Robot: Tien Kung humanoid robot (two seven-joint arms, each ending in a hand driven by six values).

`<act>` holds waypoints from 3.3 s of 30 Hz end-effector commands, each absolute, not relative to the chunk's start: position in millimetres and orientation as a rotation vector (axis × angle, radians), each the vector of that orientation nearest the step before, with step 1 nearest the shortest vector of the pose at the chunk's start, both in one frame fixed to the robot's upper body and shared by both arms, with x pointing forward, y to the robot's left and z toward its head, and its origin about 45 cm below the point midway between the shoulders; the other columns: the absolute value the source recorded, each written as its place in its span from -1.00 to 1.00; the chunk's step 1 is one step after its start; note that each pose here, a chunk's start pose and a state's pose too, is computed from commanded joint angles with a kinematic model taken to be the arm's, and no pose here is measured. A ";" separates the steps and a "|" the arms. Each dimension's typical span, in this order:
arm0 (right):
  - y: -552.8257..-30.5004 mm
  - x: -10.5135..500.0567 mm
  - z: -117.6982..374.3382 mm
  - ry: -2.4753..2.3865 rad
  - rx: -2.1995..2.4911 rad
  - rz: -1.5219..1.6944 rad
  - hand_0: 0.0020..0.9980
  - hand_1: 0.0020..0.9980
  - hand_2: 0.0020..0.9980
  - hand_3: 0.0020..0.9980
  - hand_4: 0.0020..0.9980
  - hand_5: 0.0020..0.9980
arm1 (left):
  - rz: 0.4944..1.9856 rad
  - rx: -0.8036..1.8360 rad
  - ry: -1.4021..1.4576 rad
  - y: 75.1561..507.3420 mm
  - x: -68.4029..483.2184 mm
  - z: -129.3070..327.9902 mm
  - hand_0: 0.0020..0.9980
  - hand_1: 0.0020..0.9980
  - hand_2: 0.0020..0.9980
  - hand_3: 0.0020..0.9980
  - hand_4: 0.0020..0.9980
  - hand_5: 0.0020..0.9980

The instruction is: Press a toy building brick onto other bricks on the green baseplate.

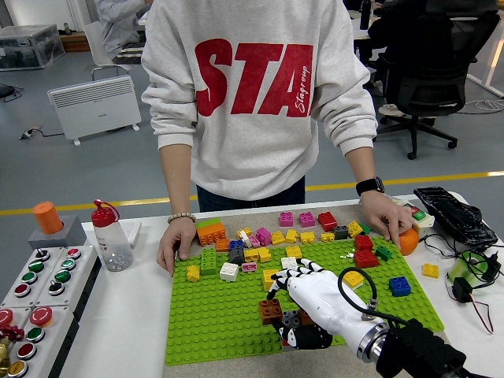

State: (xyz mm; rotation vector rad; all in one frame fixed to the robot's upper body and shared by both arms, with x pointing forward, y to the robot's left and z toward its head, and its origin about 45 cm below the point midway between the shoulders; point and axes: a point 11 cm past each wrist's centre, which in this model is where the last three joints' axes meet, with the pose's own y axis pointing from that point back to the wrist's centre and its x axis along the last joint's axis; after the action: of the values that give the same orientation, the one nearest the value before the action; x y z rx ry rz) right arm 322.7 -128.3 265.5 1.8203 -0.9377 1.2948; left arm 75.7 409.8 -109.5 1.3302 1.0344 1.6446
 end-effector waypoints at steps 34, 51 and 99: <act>-131.8 323.2 266.8 -0.964 1.830 1.296 1.00 0.79 0.72 0.06 0.02 -0.50 | 1.638 1.340 1.036 409.1 71.8 -110.4 0.32 0.36 0.40 0.15 -0.40 1.00; -135.2 325.0 268.6 -0.978 1.823 1.294 1.00 0.79 0.72 0.06 0.03 -0.50 | 1.639 1.338 1.033 409.8 73.8 -109.8 0.32 0.36 0.41 0.15 -0.40 1.00; -142.2 325.6 266.0 -0.980 1.810 1.279 1.00 0.79 0.72 0.06 0.02 -0.50 | 1.642 1.331 1.031 408.9 77.8 -109.3 0.32 0.36 0.41 0.15 -0.40 1.00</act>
State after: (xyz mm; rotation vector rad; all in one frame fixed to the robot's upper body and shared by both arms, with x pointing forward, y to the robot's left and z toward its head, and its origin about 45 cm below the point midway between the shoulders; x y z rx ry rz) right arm 325.6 -142.2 266.0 1.8102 -0.9799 1.2792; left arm 77.8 408.9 -109.3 1.3315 1.0311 1.6416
